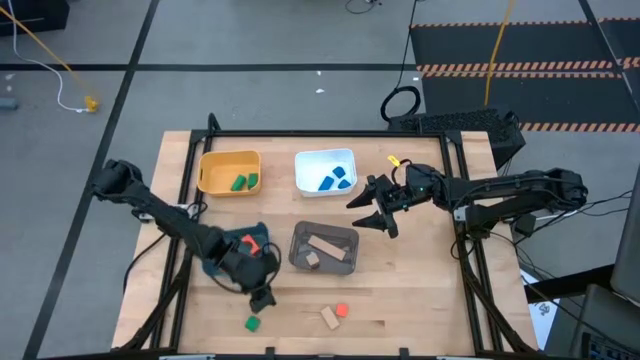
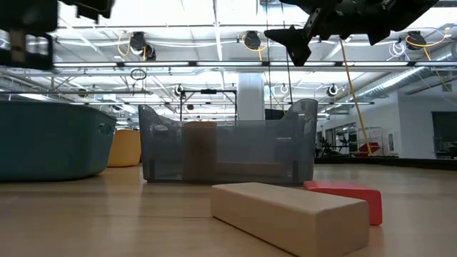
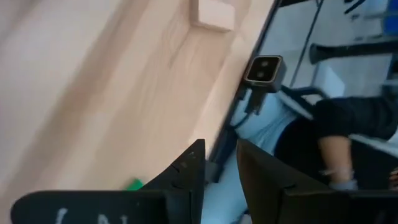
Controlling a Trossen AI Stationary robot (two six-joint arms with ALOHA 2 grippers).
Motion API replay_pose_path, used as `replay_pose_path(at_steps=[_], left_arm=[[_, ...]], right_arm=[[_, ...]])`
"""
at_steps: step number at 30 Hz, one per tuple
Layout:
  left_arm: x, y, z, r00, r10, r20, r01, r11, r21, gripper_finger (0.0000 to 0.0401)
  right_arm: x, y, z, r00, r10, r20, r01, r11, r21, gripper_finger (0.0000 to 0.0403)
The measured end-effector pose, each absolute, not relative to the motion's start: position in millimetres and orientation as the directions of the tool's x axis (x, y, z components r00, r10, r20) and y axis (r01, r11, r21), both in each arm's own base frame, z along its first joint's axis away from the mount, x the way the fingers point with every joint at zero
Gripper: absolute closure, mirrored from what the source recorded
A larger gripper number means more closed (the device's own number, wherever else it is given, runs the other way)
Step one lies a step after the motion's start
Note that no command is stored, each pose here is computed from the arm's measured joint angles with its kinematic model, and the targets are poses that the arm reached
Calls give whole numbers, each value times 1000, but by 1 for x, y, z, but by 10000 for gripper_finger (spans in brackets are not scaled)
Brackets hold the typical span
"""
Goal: Sort & place blocks by color
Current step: Put the green block into the yellow bin
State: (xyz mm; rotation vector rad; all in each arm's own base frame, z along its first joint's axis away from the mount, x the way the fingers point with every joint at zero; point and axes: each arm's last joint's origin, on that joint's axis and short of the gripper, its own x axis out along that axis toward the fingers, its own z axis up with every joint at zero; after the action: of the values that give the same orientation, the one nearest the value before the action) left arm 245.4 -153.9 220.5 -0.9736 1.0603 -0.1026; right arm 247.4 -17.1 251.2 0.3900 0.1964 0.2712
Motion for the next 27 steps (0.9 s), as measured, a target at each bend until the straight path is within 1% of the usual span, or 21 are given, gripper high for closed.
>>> replay_pose_path(at_steps=[5, 11, 16, 19, 22, 27], left_arm=[[241, -162, 220, 522, -504, -688, -475, 498, -726, 308], [224, -162, 209, 396, -438, -808, -725, 391, -567, 308], [225, -162, 209, 418, -413, -809, -790, 274, -548, 308], [225, -164, 210, 434, -415, -799, -820, 185, -542, 307], [223, -169, 211, 439, -430, -789, -837, 124, -533, 290], [219, -183, 215, 462, -485, -743, -837, 38, -545, 225]], right_arm=[[247, -17, 251, 945, 297, -136, -222, 890, 399, 122], [247, -17, 251, 945, 297, -136, -222, 890, 399, 122], [247, -17, 251, 945, 297, -136, -222, 890, 399, 122], [247, -17, 252, 946, 297, -133, -223, 890, 398, 122], [247, -17, 252, 946, 297, -134, -223, 890, 399, 122], [247, -17, 251, 945, 297, -134, -223, 890, 399, 122]])
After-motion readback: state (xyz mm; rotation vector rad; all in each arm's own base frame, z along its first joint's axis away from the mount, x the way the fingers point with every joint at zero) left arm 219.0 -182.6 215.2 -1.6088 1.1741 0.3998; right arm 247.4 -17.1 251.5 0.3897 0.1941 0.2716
